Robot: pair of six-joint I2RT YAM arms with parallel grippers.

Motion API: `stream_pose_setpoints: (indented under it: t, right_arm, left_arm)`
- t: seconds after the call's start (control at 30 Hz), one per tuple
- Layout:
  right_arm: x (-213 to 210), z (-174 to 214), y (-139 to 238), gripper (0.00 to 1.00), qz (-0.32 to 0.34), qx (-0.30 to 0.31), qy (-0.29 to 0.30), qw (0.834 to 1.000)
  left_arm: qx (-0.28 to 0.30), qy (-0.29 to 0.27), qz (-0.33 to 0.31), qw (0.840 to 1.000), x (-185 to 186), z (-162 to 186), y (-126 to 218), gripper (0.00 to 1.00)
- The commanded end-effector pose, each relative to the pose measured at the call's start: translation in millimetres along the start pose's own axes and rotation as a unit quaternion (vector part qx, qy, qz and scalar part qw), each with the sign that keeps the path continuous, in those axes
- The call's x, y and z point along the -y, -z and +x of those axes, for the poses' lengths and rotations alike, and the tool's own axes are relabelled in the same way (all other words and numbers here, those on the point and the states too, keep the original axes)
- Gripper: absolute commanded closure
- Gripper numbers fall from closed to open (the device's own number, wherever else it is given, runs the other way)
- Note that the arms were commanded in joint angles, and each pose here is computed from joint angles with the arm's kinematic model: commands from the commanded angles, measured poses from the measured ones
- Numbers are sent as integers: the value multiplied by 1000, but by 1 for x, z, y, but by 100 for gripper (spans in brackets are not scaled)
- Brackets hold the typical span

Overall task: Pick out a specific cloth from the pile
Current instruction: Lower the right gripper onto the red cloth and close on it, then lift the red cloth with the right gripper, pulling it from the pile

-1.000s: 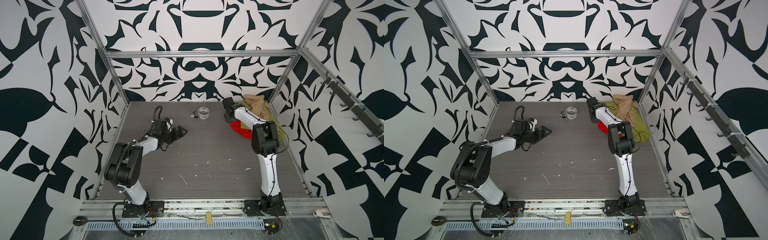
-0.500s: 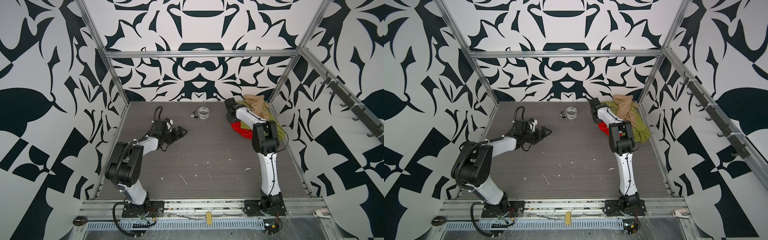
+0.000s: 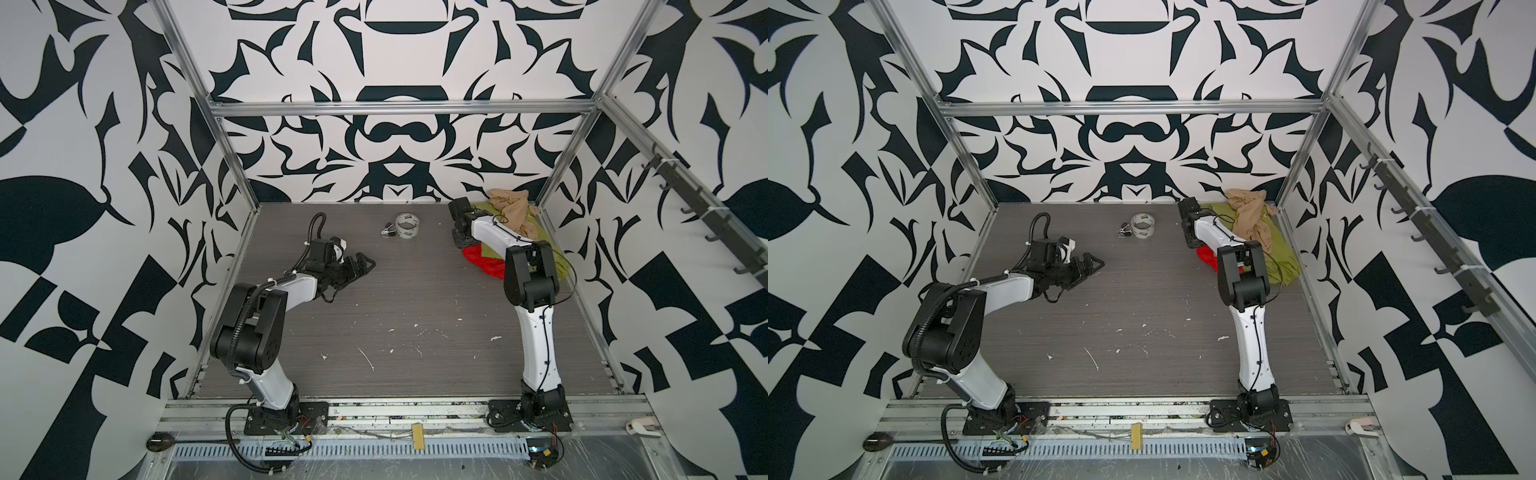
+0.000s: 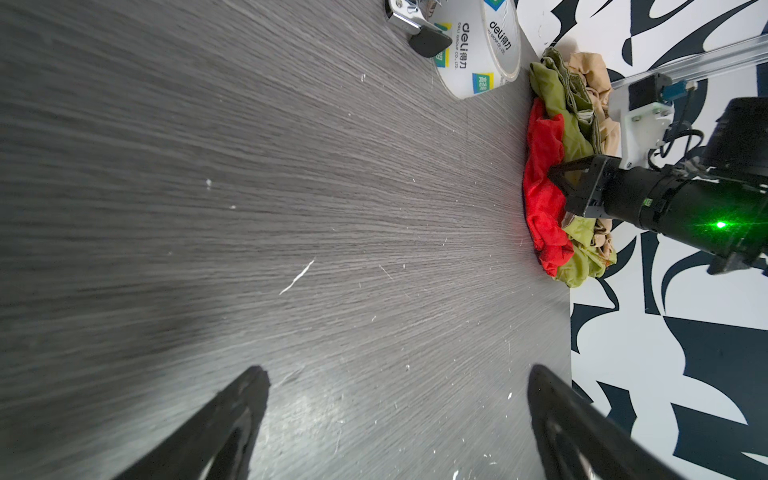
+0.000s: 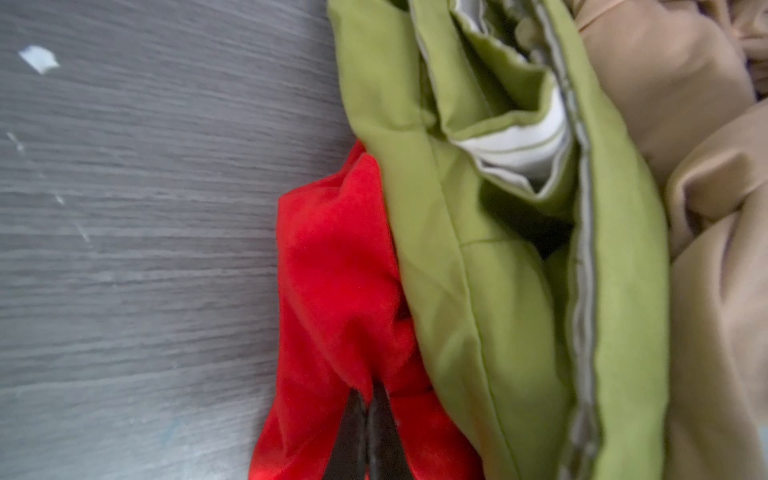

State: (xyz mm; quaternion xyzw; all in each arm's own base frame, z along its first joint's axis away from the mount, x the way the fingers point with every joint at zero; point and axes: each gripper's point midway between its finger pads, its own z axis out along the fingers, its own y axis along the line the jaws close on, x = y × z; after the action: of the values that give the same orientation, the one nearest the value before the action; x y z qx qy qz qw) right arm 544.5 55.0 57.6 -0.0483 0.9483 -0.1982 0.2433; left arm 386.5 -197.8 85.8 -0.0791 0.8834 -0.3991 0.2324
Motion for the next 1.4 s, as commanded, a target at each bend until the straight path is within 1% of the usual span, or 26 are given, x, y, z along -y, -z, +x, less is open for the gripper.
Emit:
stream_pose_setpoints:
  t: [0.0, 0.83, 1.17, 1.3, 1.37]
  right_arm:
    - [23, -23, 36, 100, 8, 41, -30, 999]
    - [49, -34, 74, 100, 6, 79, -57, 995]
    - [57, -33, 80, 100, -28, 84, -87, 992]
    - [51, -34, 82, 100, -89, 94, -112, 985]
    - [51, -34, 82, 100, -108, 96, -123, 982]
  left_arm:
    - [5, -1, 3, 1000, 3, -1, -1, 1]
    - [4, -7, 15, 1000, 14, 0, -2, 1]
    - [3, -9, 20, 1000, 18, -2, -2, 1]
    - [3, -9, 21, 1000, 19, -2, -2, 1]
    - [4, -9, 21, 1000, 20, -2, -2, 0]
